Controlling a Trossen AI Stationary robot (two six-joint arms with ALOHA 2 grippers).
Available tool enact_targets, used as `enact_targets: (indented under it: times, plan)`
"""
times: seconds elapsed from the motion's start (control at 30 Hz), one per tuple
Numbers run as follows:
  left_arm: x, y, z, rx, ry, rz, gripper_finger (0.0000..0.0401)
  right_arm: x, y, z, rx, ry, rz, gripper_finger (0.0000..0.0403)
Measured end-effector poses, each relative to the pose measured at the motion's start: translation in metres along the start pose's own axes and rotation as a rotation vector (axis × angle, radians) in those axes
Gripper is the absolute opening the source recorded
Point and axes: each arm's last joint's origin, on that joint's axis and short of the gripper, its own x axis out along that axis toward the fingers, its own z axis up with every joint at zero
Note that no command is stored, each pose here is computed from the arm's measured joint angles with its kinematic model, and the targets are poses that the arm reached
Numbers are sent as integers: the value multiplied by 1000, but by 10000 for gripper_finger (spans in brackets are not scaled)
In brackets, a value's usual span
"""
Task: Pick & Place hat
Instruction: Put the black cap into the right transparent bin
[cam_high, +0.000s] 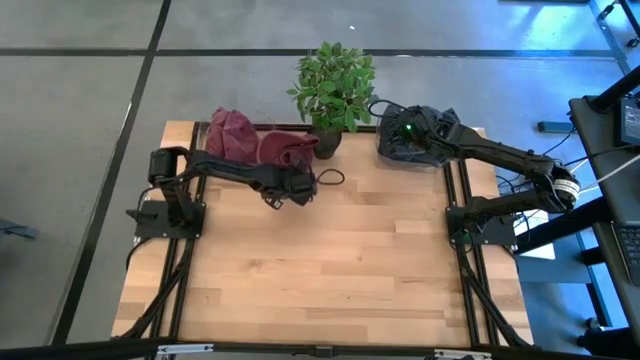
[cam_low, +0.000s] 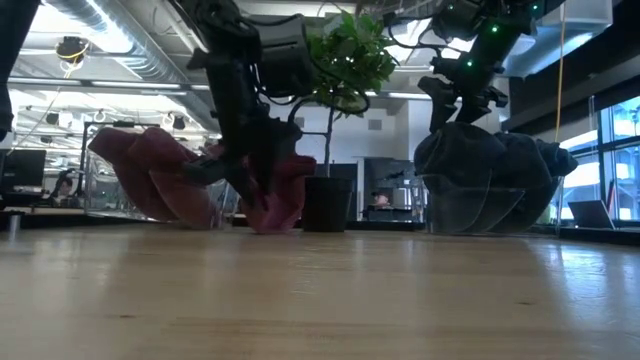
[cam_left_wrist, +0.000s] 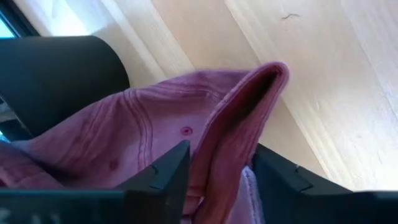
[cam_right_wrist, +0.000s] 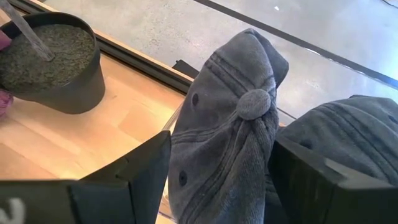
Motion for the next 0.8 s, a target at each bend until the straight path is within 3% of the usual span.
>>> enact_targets:
  times: [0.43,0.63,0.8]
  plan:
    - [8,6,-8,-43,-55,-80,16,0,2,-1,-1,18,50,257]
    - [-6,10,-9,-50,-75,-105,10,-2,1,0,4,12,55,257]
    - [-41,36,-17,-186,-146,-46,8,-13,-4,3,22,-27,69,257]
